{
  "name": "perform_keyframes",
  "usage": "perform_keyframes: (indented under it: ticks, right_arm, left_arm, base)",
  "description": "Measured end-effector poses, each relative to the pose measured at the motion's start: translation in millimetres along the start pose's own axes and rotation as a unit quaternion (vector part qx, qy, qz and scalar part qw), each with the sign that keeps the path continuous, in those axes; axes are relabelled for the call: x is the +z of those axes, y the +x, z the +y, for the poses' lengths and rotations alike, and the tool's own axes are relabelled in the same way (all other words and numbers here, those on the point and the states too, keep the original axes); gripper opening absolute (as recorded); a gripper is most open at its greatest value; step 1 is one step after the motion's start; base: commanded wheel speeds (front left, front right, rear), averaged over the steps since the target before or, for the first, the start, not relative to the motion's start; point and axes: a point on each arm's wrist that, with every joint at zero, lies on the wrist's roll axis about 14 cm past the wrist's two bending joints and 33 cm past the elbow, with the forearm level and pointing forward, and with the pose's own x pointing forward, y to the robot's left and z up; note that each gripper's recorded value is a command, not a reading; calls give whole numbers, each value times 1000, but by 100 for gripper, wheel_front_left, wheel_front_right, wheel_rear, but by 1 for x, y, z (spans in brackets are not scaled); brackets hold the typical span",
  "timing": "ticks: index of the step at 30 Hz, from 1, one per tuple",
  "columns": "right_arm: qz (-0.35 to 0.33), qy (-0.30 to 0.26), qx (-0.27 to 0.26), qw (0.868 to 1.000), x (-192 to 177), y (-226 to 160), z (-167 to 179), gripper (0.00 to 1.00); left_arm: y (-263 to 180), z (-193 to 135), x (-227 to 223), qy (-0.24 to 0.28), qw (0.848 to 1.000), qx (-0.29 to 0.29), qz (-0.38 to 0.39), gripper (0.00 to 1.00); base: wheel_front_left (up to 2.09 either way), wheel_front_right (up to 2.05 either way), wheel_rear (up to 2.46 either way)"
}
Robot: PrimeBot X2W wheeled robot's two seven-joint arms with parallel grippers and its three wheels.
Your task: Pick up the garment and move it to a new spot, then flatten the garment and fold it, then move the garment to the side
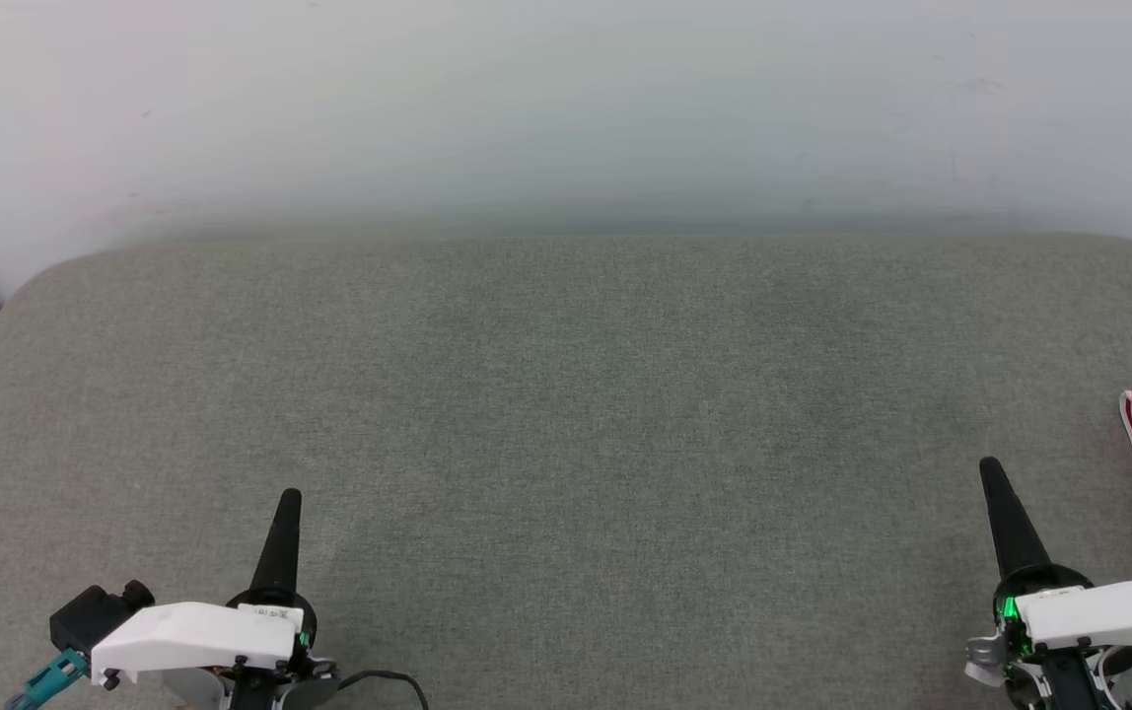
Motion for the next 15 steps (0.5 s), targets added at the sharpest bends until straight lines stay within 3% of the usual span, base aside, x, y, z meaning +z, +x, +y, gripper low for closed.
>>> perform_keyframes:
  ticks: [15]
  right_arm:
    - [3, 65, 3, 998, 2, 2, 2, 0]
  left_arm:
    - [3, -2, 3, -66, 998, -4, 2, 0]
  base:
    - [0, 0, 0]
